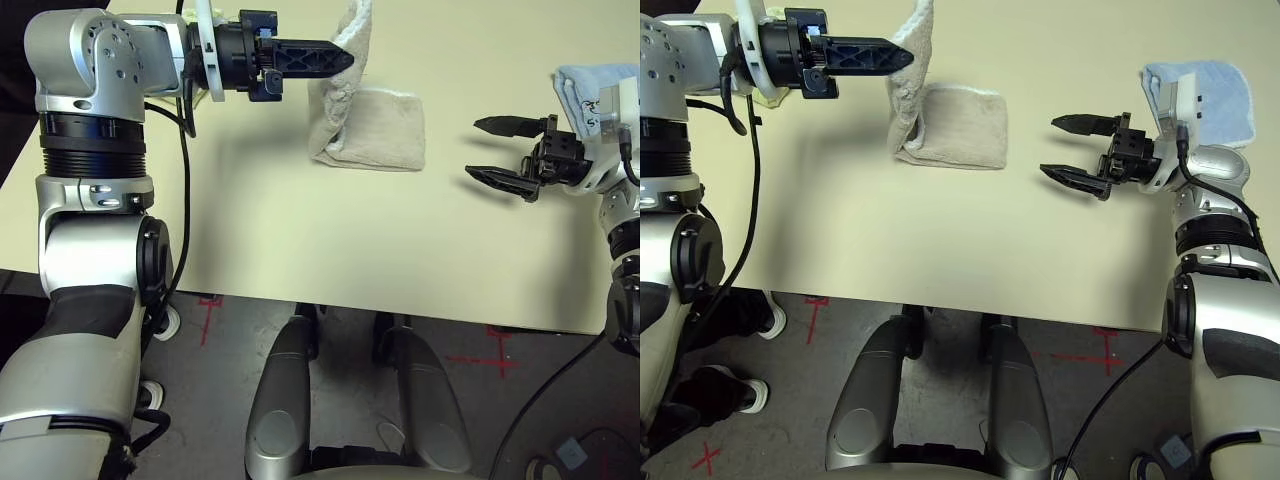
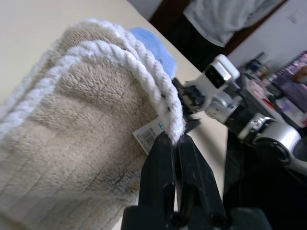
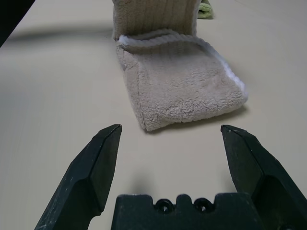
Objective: Fold the towel and set it aside.
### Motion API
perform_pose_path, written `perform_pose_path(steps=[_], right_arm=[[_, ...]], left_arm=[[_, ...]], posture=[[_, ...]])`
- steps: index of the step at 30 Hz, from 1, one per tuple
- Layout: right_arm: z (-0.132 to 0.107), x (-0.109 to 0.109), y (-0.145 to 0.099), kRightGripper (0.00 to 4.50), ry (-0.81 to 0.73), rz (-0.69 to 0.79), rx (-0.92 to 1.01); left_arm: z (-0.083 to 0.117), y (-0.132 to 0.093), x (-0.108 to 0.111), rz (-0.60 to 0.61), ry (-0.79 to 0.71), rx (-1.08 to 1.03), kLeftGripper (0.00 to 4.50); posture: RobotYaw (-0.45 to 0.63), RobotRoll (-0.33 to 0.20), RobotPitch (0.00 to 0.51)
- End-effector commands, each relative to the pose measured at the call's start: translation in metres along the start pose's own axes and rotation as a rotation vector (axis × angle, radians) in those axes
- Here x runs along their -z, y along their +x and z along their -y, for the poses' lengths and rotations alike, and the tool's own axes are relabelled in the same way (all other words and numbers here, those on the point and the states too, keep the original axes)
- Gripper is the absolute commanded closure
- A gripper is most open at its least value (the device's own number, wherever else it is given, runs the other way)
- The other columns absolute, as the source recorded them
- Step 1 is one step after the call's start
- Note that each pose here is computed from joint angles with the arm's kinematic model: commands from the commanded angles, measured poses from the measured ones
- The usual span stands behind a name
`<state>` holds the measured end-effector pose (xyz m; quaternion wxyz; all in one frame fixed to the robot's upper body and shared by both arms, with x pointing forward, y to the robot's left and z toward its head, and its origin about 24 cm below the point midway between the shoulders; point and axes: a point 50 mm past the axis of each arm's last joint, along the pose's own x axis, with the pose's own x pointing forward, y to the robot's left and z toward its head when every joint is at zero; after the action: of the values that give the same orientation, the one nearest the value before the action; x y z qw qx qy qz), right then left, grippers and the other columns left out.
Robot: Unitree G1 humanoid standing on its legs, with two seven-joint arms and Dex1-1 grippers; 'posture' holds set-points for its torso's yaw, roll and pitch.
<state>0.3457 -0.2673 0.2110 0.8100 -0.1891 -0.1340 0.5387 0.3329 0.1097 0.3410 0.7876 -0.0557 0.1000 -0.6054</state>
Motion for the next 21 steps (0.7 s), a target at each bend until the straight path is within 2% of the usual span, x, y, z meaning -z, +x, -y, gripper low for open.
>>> perform_pose_path(steps=[1, 7, 12, 16, 21], right_arm=[[-0.001, 0.001, -0.007, 0.00, 0.000, -0.013, 0.014], [-0.001, 0.001, -0.006, 0.00, -0.001, -0.011, 0.012], [-0.001, 0.002, -0.006, 0.00, -0.001, -0.014, 0.013], [-0.001, 0.002, -0.006, 0.00, -0.001, -0.017, 0.013], [-0.002, 0.004, -0.006, 0.00, 0.001, -0.020, 0.012]], left_arm=[[0.001, 0.019, 0.002, 0.004, 0.000, -0.014, 4.45], [-0.012, 0.039, 0.023, -0.054, 0.000, -0.090, 4.45], [-0.014, 0.050, 0.040, -0.139, 0.019, -0.079, 4.45], [-0.013, 0.054, 0.045, -0.171, 0.029, -0.063, 4.45], [-0.011, 0.064, 0.045, -0.154, 0.027, -0.063, 4.45]], posture=[[0.15, 0.000, 0.341], [0.15, 0.000, 0.345], [0.15, 0.000, 0.347], [0.15, 0.000, 0.347], [0.15, 0.000, 0.348]])
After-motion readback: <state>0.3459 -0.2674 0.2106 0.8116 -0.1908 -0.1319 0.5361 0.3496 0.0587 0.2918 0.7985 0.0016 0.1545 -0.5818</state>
